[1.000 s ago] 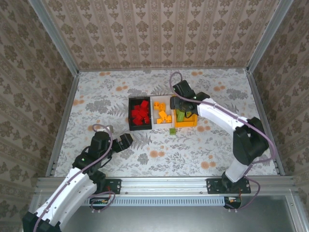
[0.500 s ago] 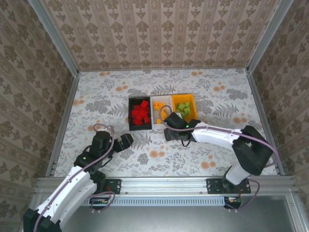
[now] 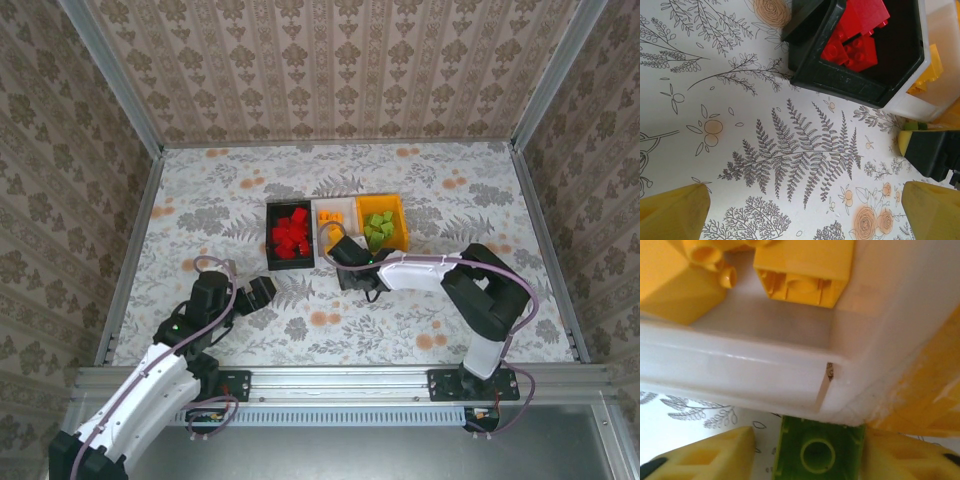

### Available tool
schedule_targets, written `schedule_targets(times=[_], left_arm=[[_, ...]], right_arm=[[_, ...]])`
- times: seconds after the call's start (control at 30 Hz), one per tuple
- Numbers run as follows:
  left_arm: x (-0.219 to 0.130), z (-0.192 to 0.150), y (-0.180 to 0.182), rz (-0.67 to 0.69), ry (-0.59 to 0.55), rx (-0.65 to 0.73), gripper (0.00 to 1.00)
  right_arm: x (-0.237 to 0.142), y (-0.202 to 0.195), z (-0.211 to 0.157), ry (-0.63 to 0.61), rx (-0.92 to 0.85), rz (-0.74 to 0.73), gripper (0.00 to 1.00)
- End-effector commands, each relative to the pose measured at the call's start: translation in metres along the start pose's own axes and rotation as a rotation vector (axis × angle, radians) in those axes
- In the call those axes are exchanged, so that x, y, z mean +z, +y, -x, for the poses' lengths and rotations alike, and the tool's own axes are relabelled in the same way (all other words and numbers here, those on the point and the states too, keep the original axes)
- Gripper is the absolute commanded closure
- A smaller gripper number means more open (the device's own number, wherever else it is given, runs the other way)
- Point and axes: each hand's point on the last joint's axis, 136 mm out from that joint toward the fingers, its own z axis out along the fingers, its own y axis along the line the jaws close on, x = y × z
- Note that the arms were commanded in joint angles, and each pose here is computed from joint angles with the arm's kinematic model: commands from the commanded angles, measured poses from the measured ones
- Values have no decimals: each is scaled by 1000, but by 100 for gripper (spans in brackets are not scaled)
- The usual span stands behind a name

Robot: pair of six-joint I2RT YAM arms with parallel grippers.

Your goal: Sort the legos into containers by color

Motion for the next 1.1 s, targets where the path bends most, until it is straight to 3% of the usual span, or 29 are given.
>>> schedule_targets(times=[0.0,0.17,0.47,0.6,0.73,1.07], left_arm=[[1,-3,2,-4,9,-21,0],[1,-4,3,-4,11,-19,0],[2,-1,-1,-20,0,-19,0],[5,0,-2,-22,5,-19,0],[7,0,-3,-22,9,-24,0],[2,1,-5,-25,10,-25,0]], right_arm=[[5,-9,0,2,13,-43,55],[-6,-8,-10,16,30,5,68],[-68,-26,-36,-28,15,55,70],[-115,-41,-4,-160,37,69,69],[-128,-59,38,-212,128,77,69],[-62,-100,126,-170,286,-60,68]])
